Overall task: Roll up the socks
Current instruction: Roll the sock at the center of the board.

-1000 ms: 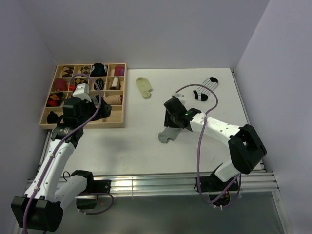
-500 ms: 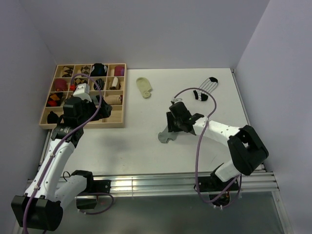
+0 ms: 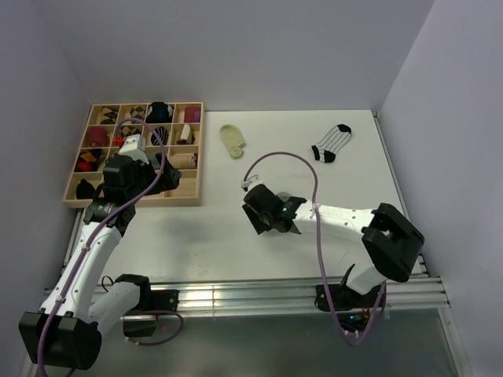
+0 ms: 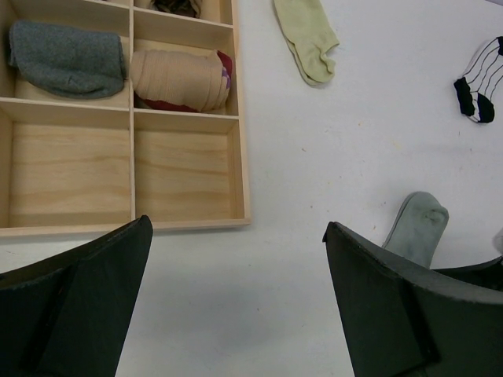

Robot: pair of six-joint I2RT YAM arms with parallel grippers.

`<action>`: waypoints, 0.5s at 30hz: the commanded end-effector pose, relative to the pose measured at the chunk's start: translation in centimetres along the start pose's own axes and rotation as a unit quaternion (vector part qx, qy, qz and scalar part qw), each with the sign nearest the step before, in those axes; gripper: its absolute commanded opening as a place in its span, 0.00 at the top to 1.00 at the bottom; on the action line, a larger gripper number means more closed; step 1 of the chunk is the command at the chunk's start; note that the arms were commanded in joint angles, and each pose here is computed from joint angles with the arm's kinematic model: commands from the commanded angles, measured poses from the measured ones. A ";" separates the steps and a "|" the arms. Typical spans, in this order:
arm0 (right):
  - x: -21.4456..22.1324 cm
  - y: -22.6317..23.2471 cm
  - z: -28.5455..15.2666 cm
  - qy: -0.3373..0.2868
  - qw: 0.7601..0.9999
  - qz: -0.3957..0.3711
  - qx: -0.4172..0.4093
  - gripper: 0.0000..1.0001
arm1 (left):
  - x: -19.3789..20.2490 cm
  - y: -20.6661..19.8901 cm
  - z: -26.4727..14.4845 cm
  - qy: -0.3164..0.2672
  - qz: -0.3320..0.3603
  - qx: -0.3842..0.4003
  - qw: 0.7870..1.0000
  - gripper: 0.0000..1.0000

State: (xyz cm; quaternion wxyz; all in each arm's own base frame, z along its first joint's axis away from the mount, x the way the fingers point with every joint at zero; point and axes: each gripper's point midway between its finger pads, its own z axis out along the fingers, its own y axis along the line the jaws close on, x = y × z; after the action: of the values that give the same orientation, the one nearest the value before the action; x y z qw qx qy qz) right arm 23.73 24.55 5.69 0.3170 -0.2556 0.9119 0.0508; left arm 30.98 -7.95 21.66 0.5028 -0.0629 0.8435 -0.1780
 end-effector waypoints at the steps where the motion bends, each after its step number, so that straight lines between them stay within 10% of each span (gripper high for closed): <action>1: -1.0 -0.2 0.0 -0.002 0.999 -0.035 0.039 0.42 | -0.7 -0.6 0.0 -0.013 0.003 0.013 1.000 0.03; 15: 0.4 1.5 1.8 0.032 0.995 -0.071 0.061 0.45 | -0.5 -0.6 0.1 -0.010 0.002 0.013 1.000 0.03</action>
State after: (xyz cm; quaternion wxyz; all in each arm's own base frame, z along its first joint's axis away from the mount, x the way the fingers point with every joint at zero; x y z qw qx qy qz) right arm 22.54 25.28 2.87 0.2858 -0.3150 0.9046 -0.0280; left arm 30.99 -7.95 21.62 0.5023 -0.0629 0.8438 -0.1779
